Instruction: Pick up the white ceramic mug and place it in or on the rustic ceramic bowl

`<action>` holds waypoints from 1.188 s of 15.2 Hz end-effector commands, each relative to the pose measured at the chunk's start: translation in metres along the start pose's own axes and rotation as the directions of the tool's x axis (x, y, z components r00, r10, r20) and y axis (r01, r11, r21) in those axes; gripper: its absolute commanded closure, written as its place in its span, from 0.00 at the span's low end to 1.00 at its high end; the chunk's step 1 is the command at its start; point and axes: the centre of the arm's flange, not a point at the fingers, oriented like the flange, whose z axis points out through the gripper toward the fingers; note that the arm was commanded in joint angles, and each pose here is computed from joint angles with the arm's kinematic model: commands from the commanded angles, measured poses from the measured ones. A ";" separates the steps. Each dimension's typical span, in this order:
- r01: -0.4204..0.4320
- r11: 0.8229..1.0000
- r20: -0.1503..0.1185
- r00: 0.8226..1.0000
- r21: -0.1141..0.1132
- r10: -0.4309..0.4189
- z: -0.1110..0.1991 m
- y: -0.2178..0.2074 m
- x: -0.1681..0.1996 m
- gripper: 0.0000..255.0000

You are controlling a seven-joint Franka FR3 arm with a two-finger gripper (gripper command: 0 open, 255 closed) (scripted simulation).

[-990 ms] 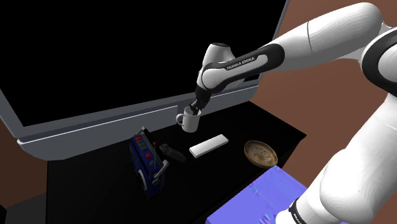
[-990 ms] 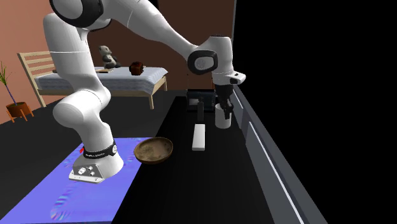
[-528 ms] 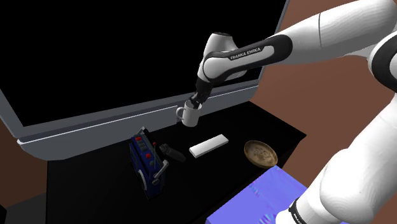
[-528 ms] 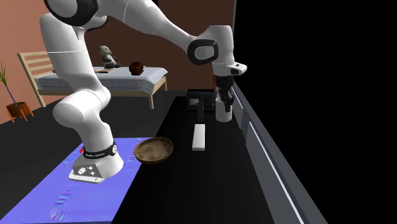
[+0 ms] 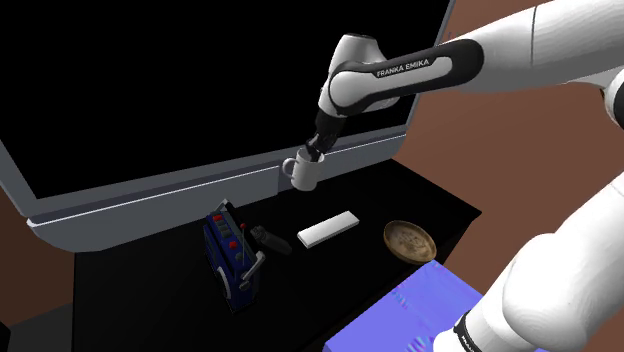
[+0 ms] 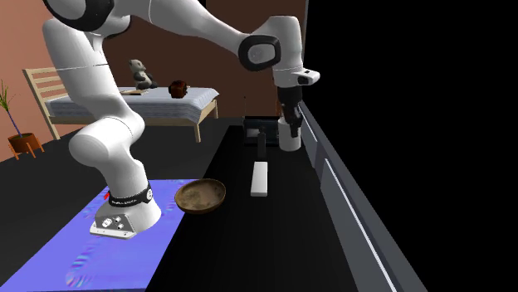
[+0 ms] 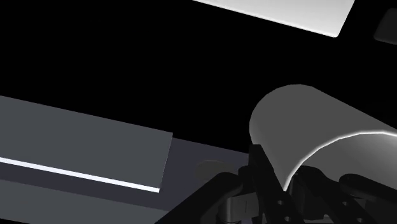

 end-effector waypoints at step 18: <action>0.000 1.000 0.000 1.000 0.000 0.000 -0.062 0.067 -0.231 1.00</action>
